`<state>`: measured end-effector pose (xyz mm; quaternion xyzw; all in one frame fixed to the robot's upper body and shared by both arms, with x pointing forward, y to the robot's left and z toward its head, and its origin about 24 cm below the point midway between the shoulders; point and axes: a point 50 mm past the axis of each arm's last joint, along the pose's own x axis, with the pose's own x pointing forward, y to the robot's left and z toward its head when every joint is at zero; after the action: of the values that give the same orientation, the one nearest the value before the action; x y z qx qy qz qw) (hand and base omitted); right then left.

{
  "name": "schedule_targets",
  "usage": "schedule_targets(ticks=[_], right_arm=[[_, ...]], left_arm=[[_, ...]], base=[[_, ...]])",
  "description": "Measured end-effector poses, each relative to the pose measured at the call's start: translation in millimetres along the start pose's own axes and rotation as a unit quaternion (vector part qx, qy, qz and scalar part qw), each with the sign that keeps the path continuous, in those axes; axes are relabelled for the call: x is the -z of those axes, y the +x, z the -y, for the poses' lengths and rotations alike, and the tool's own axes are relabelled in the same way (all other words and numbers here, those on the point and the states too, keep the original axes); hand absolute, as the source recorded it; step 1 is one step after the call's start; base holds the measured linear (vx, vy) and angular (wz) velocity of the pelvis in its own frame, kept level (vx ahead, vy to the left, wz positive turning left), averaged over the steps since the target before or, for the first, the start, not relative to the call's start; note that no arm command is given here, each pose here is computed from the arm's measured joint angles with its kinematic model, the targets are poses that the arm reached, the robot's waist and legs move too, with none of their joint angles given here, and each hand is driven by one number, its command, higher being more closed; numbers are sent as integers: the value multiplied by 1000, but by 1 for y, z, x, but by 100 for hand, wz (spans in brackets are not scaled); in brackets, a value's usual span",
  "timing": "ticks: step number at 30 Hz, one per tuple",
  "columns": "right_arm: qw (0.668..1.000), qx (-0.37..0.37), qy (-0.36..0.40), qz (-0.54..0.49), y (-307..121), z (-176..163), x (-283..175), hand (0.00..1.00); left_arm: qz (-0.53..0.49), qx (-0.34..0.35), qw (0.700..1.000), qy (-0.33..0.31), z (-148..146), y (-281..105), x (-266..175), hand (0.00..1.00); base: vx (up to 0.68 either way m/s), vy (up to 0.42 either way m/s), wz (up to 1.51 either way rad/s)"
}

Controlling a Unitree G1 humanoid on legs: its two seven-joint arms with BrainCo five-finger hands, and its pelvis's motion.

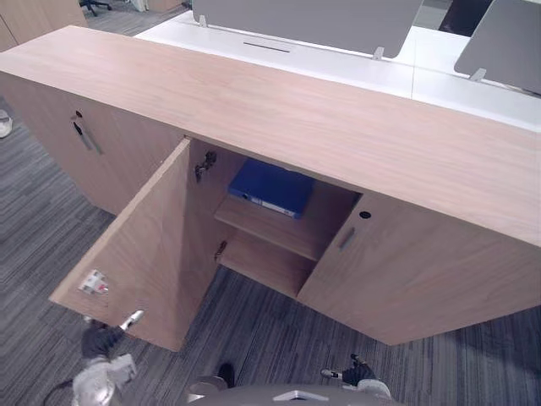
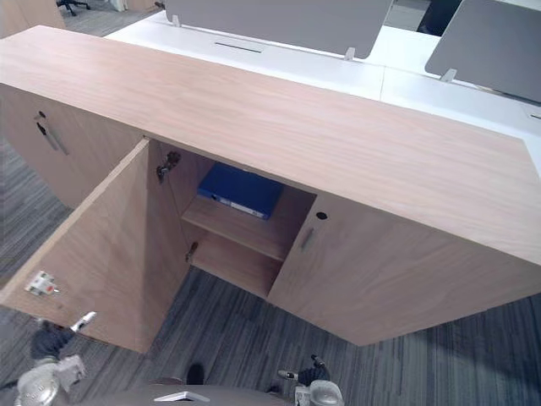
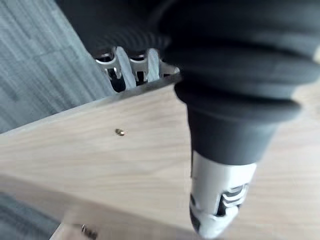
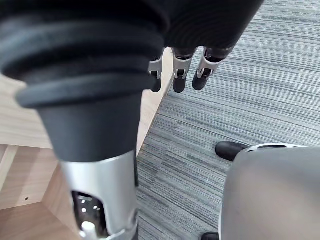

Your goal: Walk over to the cabinet, pick up the folder, carry it to the office cabinet, place the folder inside the office cabinet, then close the office cabinet door

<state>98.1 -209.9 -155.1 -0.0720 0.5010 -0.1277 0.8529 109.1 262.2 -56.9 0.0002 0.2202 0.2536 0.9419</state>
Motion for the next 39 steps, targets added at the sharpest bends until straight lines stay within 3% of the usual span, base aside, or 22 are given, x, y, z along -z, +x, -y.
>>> schedule_targets(ticks=[4,13,27,32,39], right_arm=[[1000,1,0,3,0,1,-1,0],[1000,-7,-8,24,0,-4,-10,0],[999,-7,-15,28,0,-5,-13,0],[1000,-1,-14,20,1,-1,-12,0],[1000,1,-14,19,2,0,-14,0]], left_arm=[[-28,63,998,1,21,-11,14,0],[-16,278,960,16,105,-26,9,0],[47,274,957,79,141,16,-24,0],[35,232,964,121,129,36,-25,0],[49,225,960,157,136,51,-36,0]], base=[[-109,15,-12],[-66,40,-40],[44,0,-19],[122,-52,-31],[52,-53,-12]])
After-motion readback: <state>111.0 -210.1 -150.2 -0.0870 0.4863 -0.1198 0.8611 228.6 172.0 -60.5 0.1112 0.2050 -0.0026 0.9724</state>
